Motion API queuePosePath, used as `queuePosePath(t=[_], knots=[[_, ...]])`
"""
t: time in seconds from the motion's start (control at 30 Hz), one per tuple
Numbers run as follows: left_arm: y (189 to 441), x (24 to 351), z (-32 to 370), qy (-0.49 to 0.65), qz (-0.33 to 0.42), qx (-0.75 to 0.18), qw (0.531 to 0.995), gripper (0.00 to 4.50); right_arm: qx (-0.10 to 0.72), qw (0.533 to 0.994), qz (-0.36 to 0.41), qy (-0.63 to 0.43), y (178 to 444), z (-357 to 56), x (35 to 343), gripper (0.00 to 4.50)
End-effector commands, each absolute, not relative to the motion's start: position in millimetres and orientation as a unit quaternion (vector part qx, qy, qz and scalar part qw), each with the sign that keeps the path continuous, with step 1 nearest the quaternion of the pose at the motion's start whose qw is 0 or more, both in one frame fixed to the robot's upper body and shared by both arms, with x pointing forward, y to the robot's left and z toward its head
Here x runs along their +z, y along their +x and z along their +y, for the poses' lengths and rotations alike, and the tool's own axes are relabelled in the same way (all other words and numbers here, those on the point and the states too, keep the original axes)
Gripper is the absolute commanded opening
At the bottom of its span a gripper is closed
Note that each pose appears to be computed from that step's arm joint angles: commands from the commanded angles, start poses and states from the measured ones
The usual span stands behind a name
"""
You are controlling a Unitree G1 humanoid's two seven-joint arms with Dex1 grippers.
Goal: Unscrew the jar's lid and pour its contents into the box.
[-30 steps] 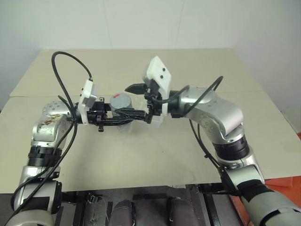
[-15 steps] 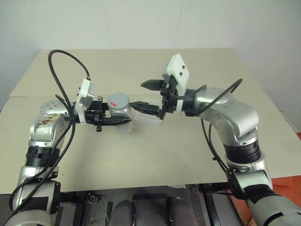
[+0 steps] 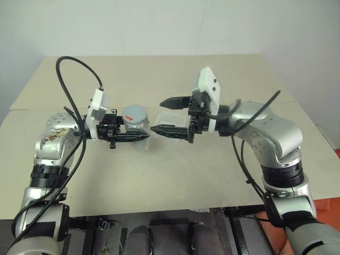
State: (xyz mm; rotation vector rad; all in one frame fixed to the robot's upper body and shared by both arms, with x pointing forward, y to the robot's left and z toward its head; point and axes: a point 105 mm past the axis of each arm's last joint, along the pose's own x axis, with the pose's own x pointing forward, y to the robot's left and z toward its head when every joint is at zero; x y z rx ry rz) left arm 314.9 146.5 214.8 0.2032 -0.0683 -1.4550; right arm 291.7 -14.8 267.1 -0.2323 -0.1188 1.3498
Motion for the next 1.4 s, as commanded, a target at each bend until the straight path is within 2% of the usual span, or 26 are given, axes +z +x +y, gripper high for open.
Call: queuePosePath(t=[0.03,0.4,0.97,1.07,1.17,1.2,1.4], knots=[[316,227,142,0.109,-0.054,-0.666,0.736,1.92,0.626,0.767,-0.093,-0.105,285,-6,288,4.44],[316,227,141,0.115,-0.054,-0.669,0.732,1.92,0.631,0.762,-0.092,-0.110,283,22,290,4.44],[312,226,143,0.119,-0.055,-0.668,0.732,1.92,0.632,0.761,-0.080,-0.119,286,31,284,4.44],[312,225,143,0.121,-0.054,-0.669,0.732,1.92,0.634,0.760,-0.074,-0.121,286,32,282,3.94],[312,225,143,0.122,-0.055,-0.668,0.732,1.92,0.635,0.760,-0.069,-0.123,286,32,279,2.89],[312,225,144,0.123,-0.055,-0.668,0.732,1.92,0.634,0.760,-0.068,-0.123,286,32,279,2.71],[313,226,145,0.124,-0.056,-0.666,0.733,1.92,0.632,0.762,-0.067,-0.123,288,32,280,2.71]])
